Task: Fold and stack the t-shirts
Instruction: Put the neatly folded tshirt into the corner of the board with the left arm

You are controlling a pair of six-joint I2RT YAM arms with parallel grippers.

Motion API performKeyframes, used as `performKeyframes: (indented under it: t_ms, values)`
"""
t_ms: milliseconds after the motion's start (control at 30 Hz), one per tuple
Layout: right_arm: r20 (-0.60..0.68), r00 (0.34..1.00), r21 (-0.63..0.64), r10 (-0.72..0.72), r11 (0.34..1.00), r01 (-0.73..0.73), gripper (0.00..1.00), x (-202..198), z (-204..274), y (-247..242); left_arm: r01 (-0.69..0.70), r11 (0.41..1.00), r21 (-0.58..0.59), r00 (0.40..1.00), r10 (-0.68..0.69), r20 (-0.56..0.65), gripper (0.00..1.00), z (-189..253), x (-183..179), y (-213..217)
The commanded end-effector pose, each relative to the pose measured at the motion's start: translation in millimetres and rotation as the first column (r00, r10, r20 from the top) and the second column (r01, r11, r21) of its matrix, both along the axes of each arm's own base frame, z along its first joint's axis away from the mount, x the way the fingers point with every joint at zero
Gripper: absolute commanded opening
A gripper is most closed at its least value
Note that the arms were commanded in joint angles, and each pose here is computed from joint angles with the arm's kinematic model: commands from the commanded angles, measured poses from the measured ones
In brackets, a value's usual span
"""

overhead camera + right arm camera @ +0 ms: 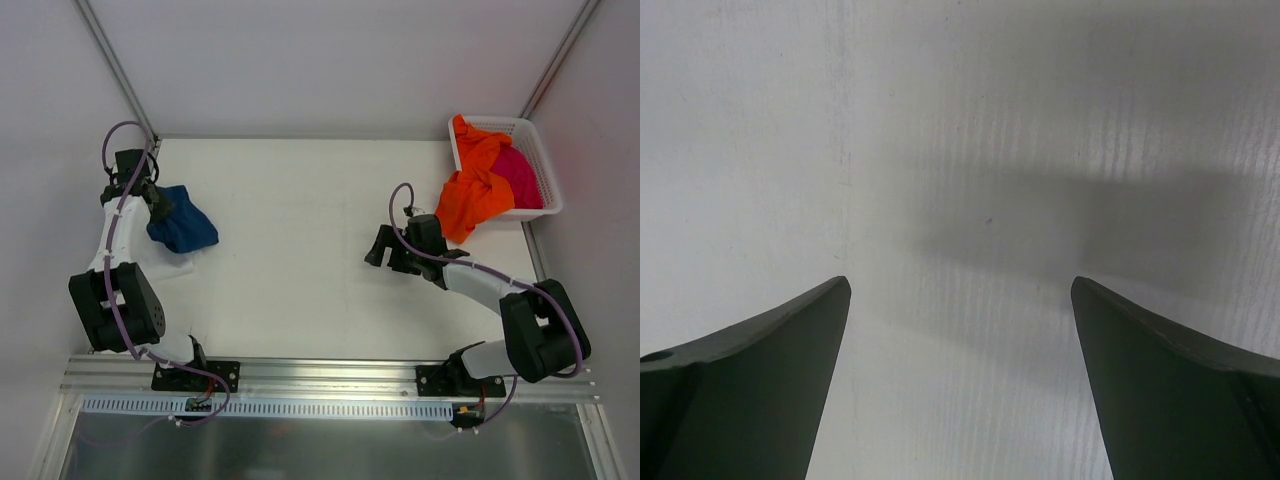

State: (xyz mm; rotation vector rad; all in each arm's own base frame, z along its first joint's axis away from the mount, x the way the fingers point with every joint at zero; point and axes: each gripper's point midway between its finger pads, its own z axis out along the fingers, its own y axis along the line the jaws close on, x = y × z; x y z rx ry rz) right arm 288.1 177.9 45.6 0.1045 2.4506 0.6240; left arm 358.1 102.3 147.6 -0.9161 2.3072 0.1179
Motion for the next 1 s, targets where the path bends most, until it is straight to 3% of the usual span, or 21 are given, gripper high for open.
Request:
performKeyframes:
  t_ms: [0, 167, 333, 567, 767, 967]
  values:
    - [0.068, 0.997, 0.025, 0.020, 0.999, -0.022, 0.97, 12, 28, 5, -0.022, 0.999, -0.045, 0.999, 0.024, 0.027, 0.00, 8, 8, 1]
    - [0.074, 0.997, 0.032, 0.027, 0.999, -0.030, 0.97, 10, 31, 6, 0.015, 0.997, -0.069, 0.997, -0.010, 0.073, 0.00, 29, 6, -4]
    - [0.077, 0.997, 0.041, 0.023, 0.999, -0.026, 0.97, 5, 31, 5, 0.199, 0.965, -0.173, 0.974, -0.175, 0.143, 0.00, 58, 21, -36]
    - [0.090, 0.996, 0.053, 0.013, 0.998, -0.018, 0.97, -2, 34, 1, 0.178, 0.981, -0.081, 0.976, -0.165, 0.144, 0.00, 83, 6, -23]
    - [0.105, 0.994, 0.065, 0.008, 0.998, -0.015, 0.97, -10, 39, -2, 0.149, 0.986, -0.080, 0.987, -0.143, 0.072, 0.00, 66, 6, -5]
    - [0.109, 0.994, 0.057, 0.000, 0.998, -0.006, 0.97, -15, 39, -6, 0.151, 0.987, -0.054, 0.985, -0.146, 0.096, 0.00, 82, 2, 3]
